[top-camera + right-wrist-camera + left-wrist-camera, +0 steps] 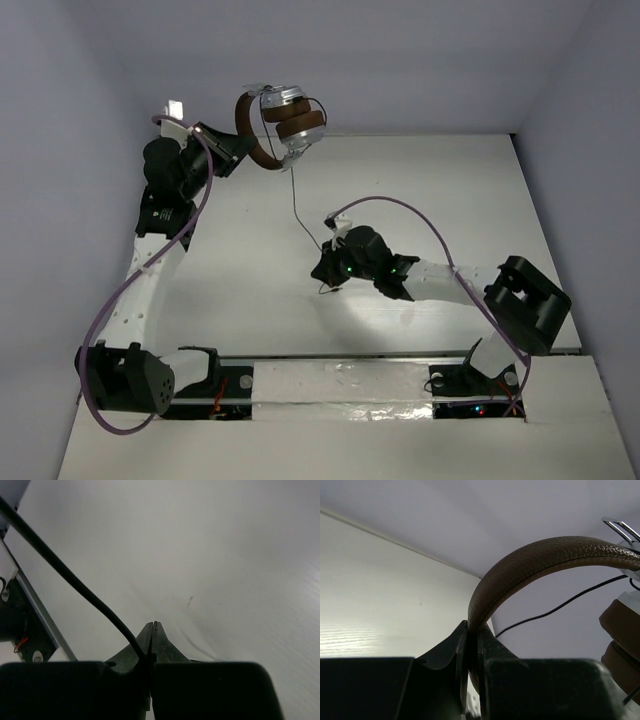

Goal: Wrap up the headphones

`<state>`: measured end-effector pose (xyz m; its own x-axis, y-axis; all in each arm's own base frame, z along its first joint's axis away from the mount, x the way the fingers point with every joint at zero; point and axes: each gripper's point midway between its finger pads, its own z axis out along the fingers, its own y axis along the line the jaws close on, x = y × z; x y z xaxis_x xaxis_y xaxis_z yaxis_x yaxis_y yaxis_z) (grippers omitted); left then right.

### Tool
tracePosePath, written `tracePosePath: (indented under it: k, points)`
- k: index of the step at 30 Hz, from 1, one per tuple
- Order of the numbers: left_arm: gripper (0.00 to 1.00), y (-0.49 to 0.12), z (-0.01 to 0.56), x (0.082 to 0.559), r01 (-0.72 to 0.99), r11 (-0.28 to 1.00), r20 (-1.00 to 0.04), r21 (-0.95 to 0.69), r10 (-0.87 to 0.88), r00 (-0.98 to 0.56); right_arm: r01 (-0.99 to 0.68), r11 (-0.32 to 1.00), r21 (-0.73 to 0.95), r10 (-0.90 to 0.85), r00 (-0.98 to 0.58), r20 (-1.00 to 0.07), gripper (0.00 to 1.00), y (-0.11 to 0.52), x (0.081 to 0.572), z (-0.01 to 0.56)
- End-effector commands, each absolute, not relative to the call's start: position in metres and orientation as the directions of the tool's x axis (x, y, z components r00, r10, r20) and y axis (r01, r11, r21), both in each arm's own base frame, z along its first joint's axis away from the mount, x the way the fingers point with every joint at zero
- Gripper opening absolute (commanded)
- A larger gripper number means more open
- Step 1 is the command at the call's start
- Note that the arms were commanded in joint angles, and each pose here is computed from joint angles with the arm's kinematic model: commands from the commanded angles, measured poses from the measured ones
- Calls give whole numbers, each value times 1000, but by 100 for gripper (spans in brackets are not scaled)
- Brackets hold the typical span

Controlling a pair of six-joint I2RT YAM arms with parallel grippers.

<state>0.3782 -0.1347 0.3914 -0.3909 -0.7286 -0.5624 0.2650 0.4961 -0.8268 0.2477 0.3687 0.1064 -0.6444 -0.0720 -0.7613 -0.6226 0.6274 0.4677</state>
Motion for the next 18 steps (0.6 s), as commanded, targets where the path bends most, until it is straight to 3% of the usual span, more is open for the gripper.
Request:
tracePosePath:
  k: [1,6,10,18]
  points:
    - [0,-115,425,381,290,453,-519,-843,-826,-218,-557,731,395,-61,-629,-775,0,366,250,116]
    - [0,-115,391,388,198,526,-558,-827,-810,-181,-536,785,310,-113,-616,-779,0,374,241,124]
    - [0,-90,366,399,48,655,-657,-754,-750,-79,-563,776,283,-162,-612,-774,0,381,217,142]
    - [0,-83,343,405,-84,762,-761,-642,-647,-59,-562,792,238,-186,-594,-782,0,378,201,168]
